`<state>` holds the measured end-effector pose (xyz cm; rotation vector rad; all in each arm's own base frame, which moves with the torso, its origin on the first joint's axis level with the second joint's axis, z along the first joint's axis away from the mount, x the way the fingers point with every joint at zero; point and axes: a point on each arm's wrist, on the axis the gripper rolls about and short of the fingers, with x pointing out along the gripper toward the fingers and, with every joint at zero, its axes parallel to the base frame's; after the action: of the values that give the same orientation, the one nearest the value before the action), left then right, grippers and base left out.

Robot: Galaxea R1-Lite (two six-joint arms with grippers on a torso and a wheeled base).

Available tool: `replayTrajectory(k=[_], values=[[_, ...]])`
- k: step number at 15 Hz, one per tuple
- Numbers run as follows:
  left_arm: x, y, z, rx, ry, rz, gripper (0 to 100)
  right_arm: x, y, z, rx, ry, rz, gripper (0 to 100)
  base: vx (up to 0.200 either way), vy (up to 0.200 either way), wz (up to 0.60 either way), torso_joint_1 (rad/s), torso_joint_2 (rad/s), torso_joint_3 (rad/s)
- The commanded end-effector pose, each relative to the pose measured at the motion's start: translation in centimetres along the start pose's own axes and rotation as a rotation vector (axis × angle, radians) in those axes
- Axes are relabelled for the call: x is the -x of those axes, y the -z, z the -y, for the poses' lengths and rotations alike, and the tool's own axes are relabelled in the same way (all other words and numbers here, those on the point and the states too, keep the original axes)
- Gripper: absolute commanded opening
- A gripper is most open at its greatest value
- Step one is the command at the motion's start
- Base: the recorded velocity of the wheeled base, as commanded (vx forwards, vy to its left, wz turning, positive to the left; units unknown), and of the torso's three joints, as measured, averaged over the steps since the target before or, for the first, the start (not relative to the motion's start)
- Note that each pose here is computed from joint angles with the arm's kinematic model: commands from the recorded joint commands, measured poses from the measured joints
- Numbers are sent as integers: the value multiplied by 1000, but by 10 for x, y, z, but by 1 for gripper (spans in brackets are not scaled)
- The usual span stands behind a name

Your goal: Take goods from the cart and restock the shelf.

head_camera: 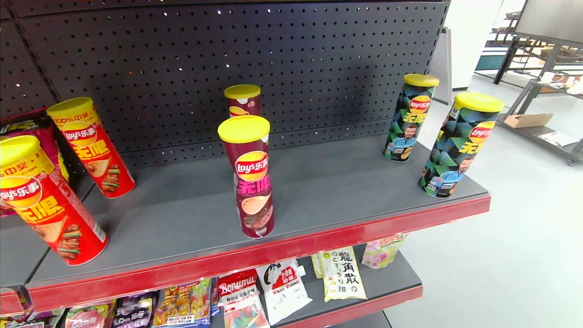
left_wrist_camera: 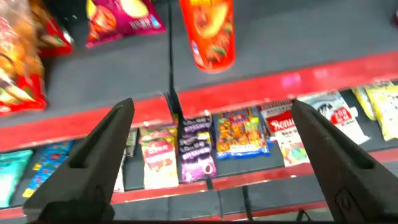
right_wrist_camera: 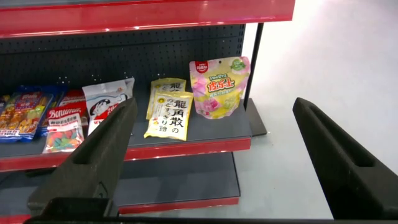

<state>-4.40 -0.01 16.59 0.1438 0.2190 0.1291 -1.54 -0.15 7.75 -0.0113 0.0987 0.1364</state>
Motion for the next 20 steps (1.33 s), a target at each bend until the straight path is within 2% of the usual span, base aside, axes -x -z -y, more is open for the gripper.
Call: replayTrajectory(k=[1,7,9,13,15,18,20], values=[[4,17,3,2,13,33,100,0,0,0,-2,0,-2,100,0,0,0,0,0,0],[6,19,3,-4,26,55,100,0,0,0,1,0,-1,100,0,0,0,0,0,0],[7,18,2,-8,61,73,100,0,0,0,3,1,-2,100,0,0,0,0,0,0],[8,18,1,-21,77,95,100,0,0,0,3,1,-2,100,0,0,600,5,1,5],[9,20,1,-37,75,103,100,0,0,0,1,0,-1,100,0,0,600,12,0,0],[10,29,2,-40,106,123,100,0,0,0,-3,0,-2,100,0,0,0,0,0,0],[10,35,3,-27,108,131,100,0,0,0,-2,0,-2,100,0,0,0,0,0,0]])
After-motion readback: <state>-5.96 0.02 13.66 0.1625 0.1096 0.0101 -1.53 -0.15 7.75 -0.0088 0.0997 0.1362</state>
